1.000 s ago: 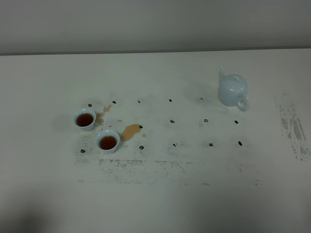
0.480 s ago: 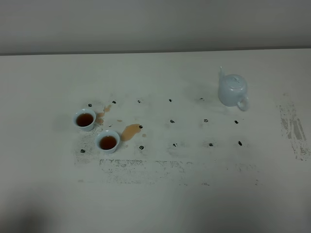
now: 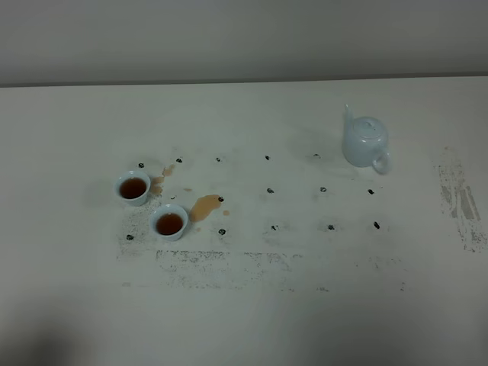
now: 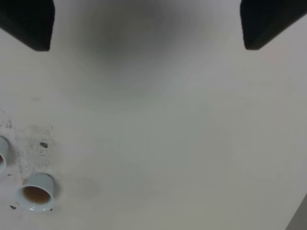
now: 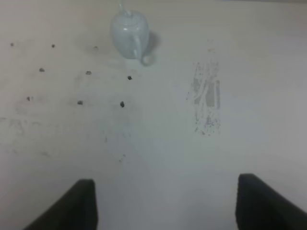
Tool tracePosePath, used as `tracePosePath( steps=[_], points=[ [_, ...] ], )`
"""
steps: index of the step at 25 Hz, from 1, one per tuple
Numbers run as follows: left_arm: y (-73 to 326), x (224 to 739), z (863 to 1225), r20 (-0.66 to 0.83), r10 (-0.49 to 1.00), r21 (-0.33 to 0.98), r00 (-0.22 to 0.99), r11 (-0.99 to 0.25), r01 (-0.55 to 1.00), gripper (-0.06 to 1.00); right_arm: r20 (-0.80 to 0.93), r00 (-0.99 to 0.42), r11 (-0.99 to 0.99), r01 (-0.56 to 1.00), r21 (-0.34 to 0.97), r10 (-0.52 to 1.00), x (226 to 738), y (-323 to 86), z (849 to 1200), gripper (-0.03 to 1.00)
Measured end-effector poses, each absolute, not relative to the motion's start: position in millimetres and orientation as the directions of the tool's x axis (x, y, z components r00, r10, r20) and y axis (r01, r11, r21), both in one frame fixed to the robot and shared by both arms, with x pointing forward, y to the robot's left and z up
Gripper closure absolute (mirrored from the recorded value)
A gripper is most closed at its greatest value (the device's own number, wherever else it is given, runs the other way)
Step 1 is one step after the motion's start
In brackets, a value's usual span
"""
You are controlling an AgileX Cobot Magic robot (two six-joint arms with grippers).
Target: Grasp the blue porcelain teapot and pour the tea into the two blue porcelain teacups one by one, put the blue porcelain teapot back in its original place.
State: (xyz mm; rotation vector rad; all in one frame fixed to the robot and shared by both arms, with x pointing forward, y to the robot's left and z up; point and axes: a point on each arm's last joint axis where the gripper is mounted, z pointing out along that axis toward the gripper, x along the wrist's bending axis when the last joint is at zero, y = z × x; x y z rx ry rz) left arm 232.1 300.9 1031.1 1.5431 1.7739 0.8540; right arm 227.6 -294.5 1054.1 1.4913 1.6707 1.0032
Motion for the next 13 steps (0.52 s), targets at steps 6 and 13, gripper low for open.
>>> tracePosePath(
  steps=[6, 13],
  points=[
    [300.9, 232.1, 1031.1, -0.044, 0.992, 0.805, -0.116, 0.104, 0.584, 0.19, 0.037, -0.138, 0.033, 0.475, 0.88, 0.99, 227.3, -291.7, 1054.3, 0.38],
    [300.9, 232.1, 1031.1, -0.044, 0.992, 0.805, -0.116, 0.104, 0.584, 0.19, 0.043, -0.142, 0.03, 0.475, 0.88, 0.989, 227.2, -291.1, 1054.4, 0.38]
  ],
)
